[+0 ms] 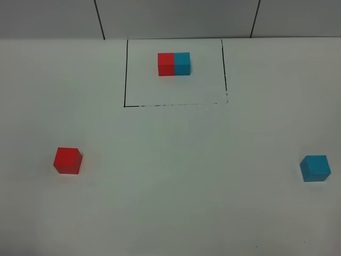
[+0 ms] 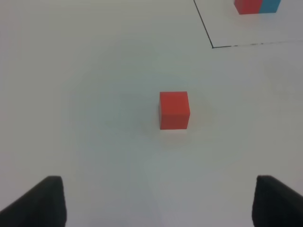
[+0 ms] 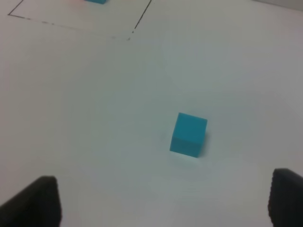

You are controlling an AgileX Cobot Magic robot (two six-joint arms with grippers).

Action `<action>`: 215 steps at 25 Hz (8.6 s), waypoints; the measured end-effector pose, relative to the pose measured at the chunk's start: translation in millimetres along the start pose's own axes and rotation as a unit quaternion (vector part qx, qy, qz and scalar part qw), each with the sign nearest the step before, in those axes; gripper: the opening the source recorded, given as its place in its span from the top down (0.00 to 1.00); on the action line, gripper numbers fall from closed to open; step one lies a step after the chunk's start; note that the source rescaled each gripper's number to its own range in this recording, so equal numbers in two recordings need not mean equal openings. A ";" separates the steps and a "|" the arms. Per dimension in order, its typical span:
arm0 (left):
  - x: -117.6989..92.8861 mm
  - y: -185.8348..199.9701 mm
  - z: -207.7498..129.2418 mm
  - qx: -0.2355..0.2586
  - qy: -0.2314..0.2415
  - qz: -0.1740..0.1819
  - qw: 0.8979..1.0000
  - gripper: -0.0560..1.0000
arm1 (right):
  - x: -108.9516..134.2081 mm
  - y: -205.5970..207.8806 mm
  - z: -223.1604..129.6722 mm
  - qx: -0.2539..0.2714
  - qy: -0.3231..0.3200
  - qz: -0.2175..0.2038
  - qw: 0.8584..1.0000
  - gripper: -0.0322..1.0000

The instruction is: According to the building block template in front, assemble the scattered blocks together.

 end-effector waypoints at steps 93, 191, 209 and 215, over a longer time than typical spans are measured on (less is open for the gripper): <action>-20.6 -334.6 30.1 0.441 0.050 0.125 0.888 0.94 | 0.0 0.0 0.0 0.000 0.000 0.000 1.000 0.00; -95.5 -341.6 202.0 0.401 -0.213 0.022 0.891 0.07 | 0.0 0.0 0.0 0.000 0.000 0.000 1.000 0.00; -1.9 -105.7 160.9 0.218 0.010 0.120 0.968 0.13 | 0.0 0.0 0.0 0.000 0.000 0.000 1.000 0.00; -3.4 -55.2 117.8 0.167 0.025 0.101 0.981 0.14 | 0.0 0.0 0.0 0.000 0.000 0.000 1.000 0.00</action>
Point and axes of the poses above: a point on each arm's last joint axis where the gripper is mounted, y pointing back along that axis away from the gripper, x along the wrist's bending axis when the last joint is at zero, z = x × y, the point moved 1 cm from there along -y, pointing out along that axis toward the gripper, and after that the axes turned 15 degrees about y, right-handed, at the moved point
